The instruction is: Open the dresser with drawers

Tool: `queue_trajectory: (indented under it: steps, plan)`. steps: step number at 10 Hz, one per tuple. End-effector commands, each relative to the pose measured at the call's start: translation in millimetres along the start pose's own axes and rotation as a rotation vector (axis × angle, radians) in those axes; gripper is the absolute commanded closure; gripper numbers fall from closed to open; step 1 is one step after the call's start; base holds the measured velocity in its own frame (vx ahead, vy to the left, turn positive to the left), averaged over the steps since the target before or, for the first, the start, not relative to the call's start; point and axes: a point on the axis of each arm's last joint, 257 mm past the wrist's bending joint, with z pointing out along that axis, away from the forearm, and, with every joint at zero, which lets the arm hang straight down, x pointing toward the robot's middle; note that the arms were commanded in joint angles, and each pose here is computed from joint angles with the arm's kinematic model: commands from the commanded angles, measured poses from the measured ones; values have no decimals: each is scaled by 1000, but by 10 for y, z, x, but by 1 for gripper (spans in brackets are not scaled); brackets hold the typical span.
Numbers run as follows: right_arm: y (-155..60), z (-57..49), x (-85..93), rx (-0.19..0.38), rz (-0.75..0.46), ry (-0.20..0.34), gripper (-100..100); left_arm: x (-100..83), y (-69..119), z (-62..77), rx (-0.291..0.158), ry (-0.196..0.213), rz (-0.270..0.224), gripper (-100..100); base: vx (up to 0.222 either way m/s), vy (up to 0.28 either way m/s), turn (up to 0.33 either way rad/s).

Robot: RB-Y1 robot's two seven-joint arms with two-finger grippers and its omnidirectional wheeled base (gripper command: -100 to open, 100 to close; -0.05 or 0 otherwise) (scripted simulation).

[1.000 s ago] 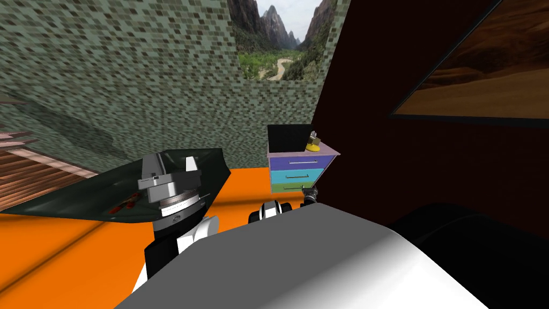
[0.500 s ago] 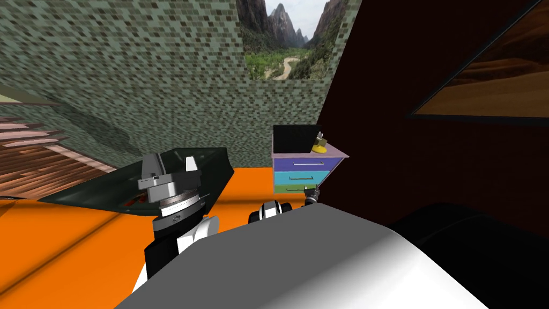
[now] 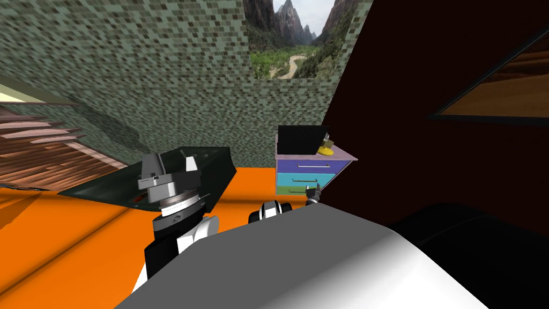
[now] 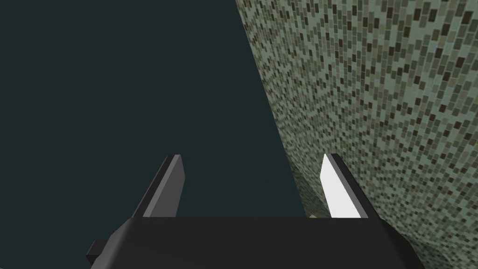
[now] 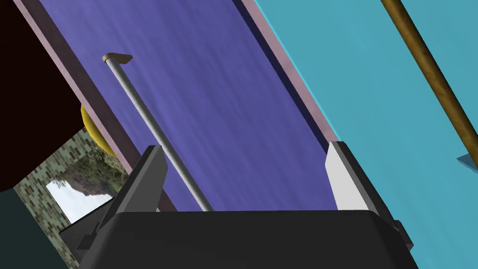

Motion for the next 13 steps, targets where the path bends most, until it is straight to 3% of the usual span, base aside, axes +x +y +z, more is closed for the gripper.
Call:
queue_trajectory:
  steps: [1, 4, 5, 6, 9, 12, 13]
  plan:
    - [-136, -20, -72, 59, -74, -54, -100, 0, 0, 0, 0, 0, 0, 0, 40, 22, 49]
    - [-242, -65, -194, 122, -181, -144, -100, 0, 0, 0, 0, 0, 0, 0, 48, 16, 74]
    - [-272, -69, -200, 134, -181, -146, -100, 0, 0, 0, 0, 0, 0, 0, 37, 17, 55]
    - [-313, -96, -268, 161, -227, -192, -100, 0, 0, 0, 0, 0, 0, 0, 47, 20, 96]
    - [-388, -131, -336, 201, -267, -236, -100, 0, 0, 0, 0, 0, 0, 0, 43, 8, 63]
    - [-518, -215, -509, 280, -367, -361, -100, 0, 0, 0, 0, 0, 0, 0, 62, 13, 102]
    - [-535, -220, -511, 287, -366, -361, -100, 0, 0, 0, 0, 0, 0, 0, 45, 7, 30]
